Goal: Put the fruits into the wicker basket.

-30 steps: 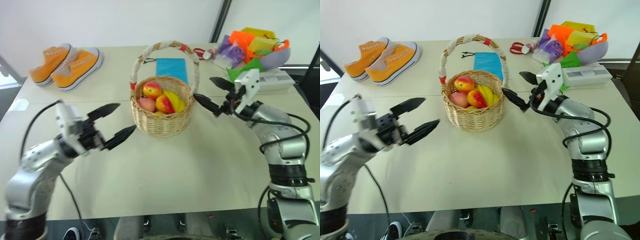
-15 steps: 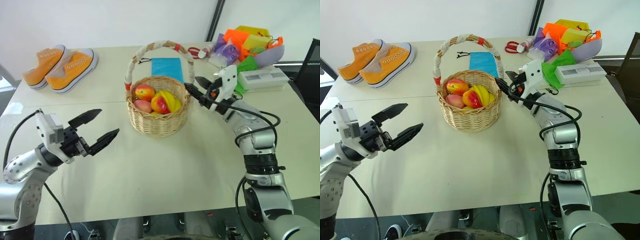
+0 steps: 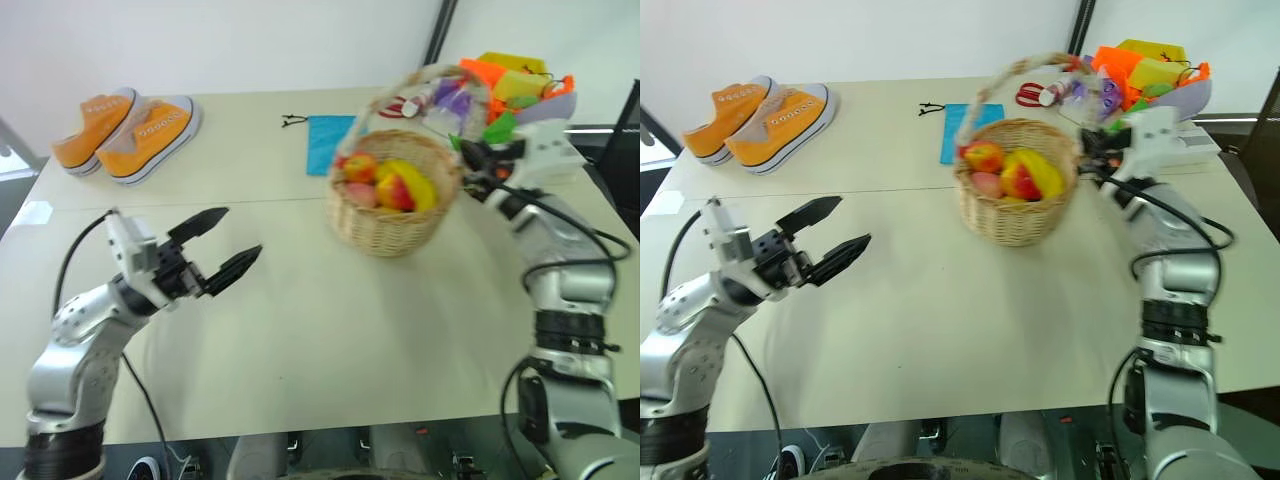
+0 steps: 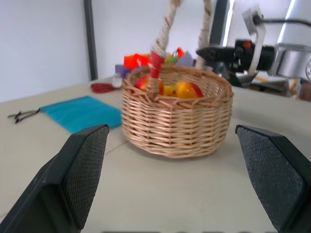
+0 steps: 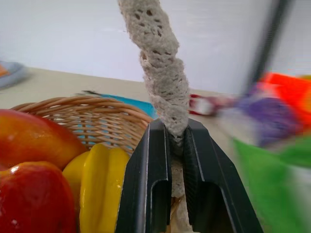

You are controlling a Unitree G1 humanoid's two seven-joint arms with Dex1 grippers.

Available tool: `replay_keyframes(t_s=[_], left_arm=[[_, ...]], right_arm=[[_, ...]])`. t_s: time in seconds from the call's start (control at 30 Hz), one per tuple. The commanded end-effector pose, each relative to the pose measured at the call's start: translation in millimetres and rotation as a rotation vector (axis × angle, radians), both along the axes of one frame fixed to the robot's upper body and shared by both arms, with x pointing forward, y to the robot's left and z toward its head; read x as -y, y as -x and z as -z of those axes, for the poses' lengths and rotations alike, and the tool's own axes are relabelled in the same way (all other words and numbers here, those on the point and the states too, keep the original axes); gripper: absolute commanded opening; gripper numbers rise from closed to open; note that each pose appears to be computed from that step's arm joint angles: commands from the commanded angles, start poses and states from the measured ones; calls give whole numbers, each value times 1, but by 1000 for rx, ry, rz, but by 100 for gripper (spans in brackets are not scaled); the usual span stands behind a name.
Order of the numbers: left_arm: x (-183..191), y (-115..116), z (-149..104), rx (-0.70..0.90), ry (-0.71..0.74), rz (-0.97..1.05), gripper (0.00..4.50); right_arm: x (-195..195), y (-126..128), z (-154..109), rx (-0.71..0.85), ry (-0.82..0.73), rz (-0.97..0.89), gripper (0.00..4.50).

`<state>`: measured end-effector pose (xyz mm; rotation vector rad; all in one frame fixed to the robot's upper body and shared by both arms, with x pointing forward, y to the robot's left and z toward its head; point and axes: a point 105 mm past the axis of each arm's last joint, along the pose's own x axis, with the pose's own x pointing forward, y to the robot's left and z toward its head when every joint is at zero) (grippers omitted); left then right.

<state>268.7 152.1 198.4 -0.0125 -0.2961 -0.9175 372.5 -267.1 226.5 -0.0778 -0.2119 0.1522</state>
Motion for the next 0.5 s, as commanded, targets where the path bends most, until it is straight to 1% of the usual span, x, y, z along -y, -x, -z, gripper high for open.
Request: replay_keyframes(t_s=[0.03,0.17,0.2,0.27,0.4,0.5], left_arm=[[14,-2,-1,11,14,62,450],[24,-13,-5,28,17,101,450],[28,-13,-4,13,19,138,450],[39,-9,4,-3,-33,212,450],[46,-2,25,-74,-127,337,450],[47,-2,31,-62,-169,367,450]], right_arm=[[38,30,-21,68,0,114,6],[85,66,-17,60,-7,290,6],[95,74,-16,59,-6,330,6],[111,90,-15,61,2,411,6],[127,108,-18,79,36,512,6],[132,114,-15,69,67,553,6]])
